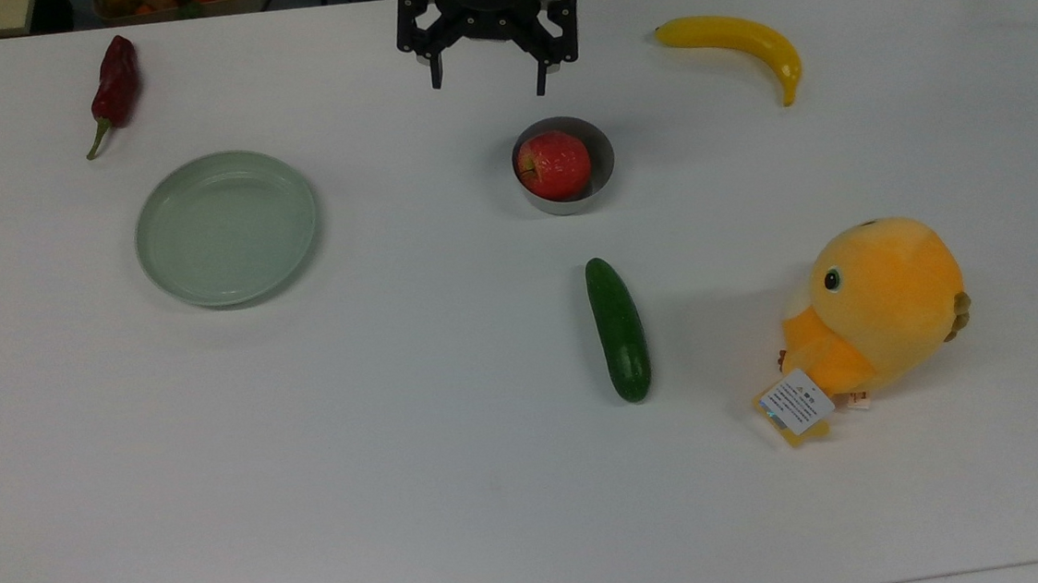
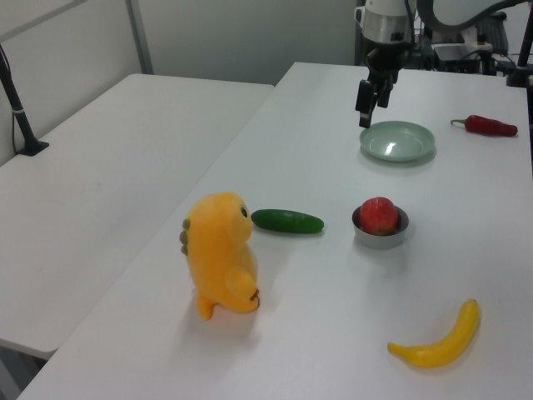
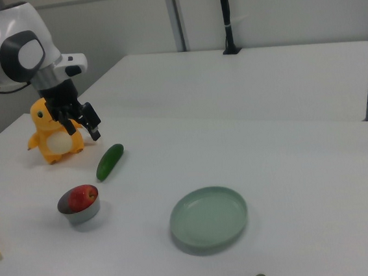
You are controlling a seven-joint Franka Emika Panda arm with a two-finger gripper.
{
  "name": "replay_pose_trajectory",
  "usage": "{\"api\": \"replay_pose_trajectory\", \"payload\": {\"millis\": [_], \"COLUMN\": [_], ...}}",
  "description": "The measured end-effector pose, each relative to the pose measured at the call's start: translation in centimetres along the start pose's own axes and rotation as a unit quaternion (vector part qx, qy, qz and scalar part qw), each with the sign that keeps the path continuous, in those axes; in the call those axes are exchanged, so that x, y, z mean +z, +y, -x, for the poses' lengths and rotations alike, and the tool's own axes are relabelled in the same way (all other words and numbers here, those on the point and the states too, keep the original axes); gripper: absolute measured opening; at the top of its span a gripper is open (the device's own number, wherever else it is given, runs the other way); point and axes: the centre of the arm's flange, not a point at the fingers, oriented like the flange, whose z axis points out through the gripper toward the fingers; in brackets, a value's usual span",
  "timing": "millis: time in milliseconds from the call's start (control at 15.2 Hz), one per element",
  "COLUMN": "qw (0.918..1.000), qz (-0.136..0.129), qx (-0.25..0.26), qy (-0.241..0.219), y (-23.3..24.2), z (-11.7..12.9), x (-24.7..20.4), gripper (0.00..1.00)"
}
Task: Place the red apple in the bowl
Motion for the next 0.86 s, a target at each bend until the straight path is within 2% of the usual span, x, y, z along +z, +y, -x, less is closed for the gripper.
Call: {"api": "replay_pose_trajectory", "payload": {"millis": [329, 857], "qw": [0.9994, 0.9994], "qz": [-0.026, -0.026], "qx": [0.02, 0.019], "qy": [-0.009, -0.011], "y": [2.9, 4.2], "z": [-0.8, -1.2], "x": [0.2, 0.4], "gripper": [1.0, 1.0]}}
